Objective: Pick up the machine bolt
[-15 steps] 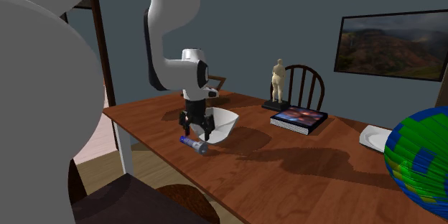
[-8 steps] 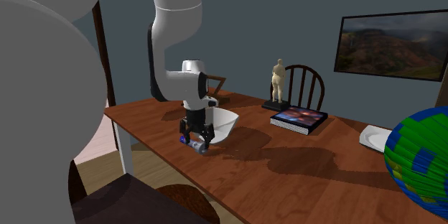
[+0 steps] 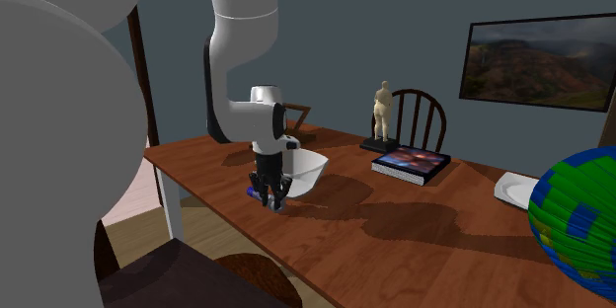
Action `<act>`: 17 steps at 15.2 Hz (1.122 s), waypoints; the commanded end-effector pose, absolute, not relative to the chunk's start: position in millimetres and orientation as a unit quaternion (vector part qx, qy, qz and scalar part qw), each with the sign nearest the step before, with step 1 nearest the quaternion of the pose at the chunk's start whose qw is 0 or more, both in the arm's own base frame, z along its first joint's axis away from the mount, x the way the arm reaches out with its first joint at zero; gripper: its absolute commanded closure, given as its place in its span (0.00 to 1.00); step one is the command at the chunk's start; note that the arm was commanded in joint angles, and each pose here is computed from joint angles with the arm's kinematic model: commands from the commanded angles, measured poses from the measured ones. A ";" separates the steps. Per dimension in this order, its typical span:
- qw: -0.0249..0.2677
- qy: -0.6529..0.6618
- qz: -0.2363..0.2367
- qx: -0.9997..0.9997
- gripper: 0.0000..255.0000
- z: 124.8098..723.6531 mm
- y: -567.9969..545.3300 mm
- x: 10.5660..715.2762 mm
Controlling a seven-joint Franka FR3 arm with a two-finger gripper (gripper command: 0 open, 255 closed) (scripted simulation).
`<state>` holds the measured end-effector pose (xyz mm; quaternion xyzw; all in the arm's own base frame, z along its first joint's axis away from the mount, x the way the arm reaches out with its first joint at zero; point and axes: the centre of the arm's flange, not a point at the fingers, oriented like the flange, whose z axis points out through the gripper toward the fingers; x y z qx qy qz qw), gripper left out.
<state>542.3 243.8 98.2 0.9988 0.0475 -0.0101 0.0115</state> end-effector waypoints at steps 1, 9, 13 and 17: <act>0.012 0.047 -0.010 0.999 1.00 98.1 243.5 542.3; 0.012 0.047 -0.010 0.999 1.00 123.6 243.7 543.4; 0.012 0.047 -0.010 0.999 1.00 144.7 243.7 543.4; 0.012 0.047 -0.010 0.999 1.00 165.8 243.7 543.4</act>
